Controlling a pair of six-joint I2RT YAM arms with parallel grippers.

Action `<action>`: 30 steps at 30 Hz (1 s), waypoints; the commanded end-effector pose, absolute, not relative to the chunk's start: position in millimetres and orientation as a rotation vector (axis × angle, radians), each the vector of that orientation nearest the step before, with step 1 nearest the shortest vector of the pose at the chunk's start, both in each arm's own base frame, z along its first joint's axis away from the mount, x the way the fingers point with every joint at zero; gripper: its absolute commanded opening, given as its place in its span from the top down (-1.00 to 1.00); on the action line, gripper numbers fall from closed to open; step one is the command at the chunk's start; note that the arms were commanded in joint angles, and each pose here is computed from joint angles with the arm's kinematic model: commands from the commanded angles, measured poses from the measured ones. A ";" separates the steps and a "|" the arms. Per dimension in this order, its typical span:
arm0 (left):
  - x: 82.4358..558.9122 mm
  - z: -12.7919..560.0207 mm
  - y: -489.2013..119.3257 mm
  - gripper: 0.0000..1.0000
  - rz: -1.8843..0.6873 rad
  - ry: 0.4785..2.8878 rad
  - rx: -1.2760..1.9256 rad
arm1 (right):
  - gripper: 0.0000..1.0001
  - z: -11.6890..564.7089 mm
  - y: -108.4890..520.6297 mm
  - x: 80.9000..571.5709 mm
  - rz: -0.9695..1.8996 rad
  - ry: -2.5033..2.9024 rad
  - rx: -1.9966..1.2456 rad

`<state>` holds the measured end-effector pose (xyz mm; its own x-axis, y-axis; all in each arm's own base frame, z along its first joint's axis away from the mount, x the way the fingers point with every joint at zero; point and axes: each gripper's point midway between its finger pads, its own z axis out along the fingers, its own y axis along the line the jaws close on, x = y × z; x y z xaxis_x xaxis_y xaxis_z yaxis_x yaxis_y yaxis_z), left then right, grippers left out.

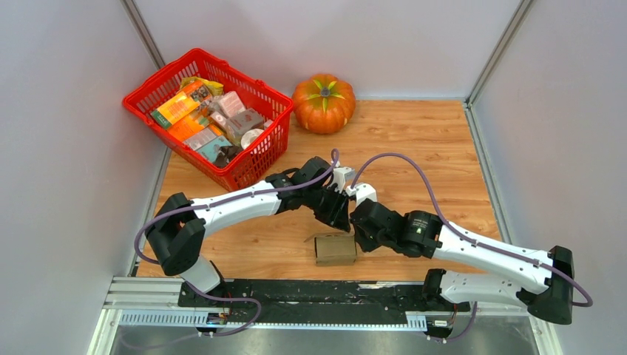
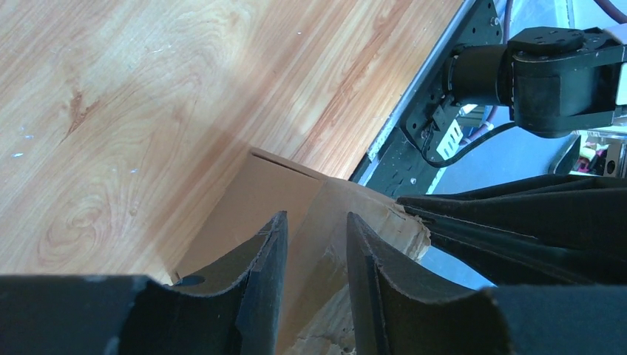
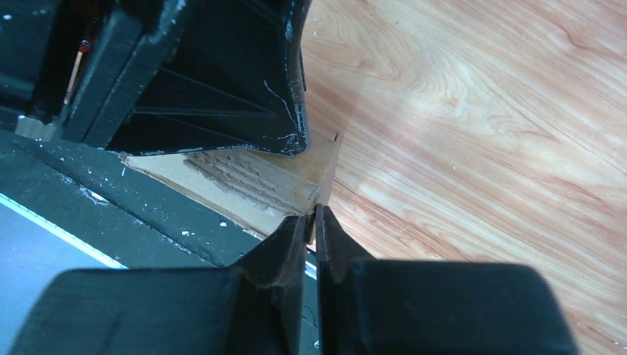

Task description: Fold the paper box

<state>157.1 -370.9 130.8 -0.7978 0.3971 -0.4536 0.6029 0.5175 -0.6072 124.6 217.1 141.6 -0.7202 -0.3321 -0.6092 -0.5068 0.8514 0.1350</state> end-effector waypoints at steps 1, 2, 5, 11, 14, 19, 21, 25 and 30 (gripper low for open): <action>152.9 132.1 -375.6 0.14 -1.207 2.485 0.864 | 0.85 161.9 228.4 129.0 0.448 2.404 -0.558; 152.0 131.7 -375.4 0.14 -1.207 2.485 0.866 | 0.86 162.5 229.8 128.8 0.453 2.407 -0.553; 151.1 128.6 -374.5 0.14 -1.207 2.490 0.867 | 0.94 164.7 231.9 130.0 0.453 2.414 -0.532; 149.2 127.0 -374.0 0.14 -1.217 2.492 0.868 | 0.94 169.5 238.3 129.1 0.445 2.453 -0.524; 148.3 127.2 -374.0 0.14 -1.225 2.488 0.869 | 0.90 171.1 238.0 128.4 0.432 2.470 -0.522; 147.2 125.2 -374.5 0.14 -1.235 2.493 0.862 | 0.86 176.4 239.8 128.1 0.401 2.496 -0.535; 147.5 126.3 -375.4 0.14 -1.241 2.486 0.862 | 0.86 178.0 240.8 128.5 0.392 2.502 -0.538; 146.7 124.9 -374.4 0.14 -1.242 2.488 0.858 | 0.86 175.2 243.3 126.7 0.396 2.524 -0.534; 146.0 126.7 -374.1 0.14 -1.244 2.482 0.858 | 0.89 165.3 243.0 122.3 0.413 2.553 -0.491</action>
<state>147.0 -368.8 118.0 -0.8088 0.4063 -0.4251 0.5862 0.5000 -0.6375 124.4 236.6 162.3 -0.7895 -0.3146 -0.5271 -0.4487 0.8817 0.1459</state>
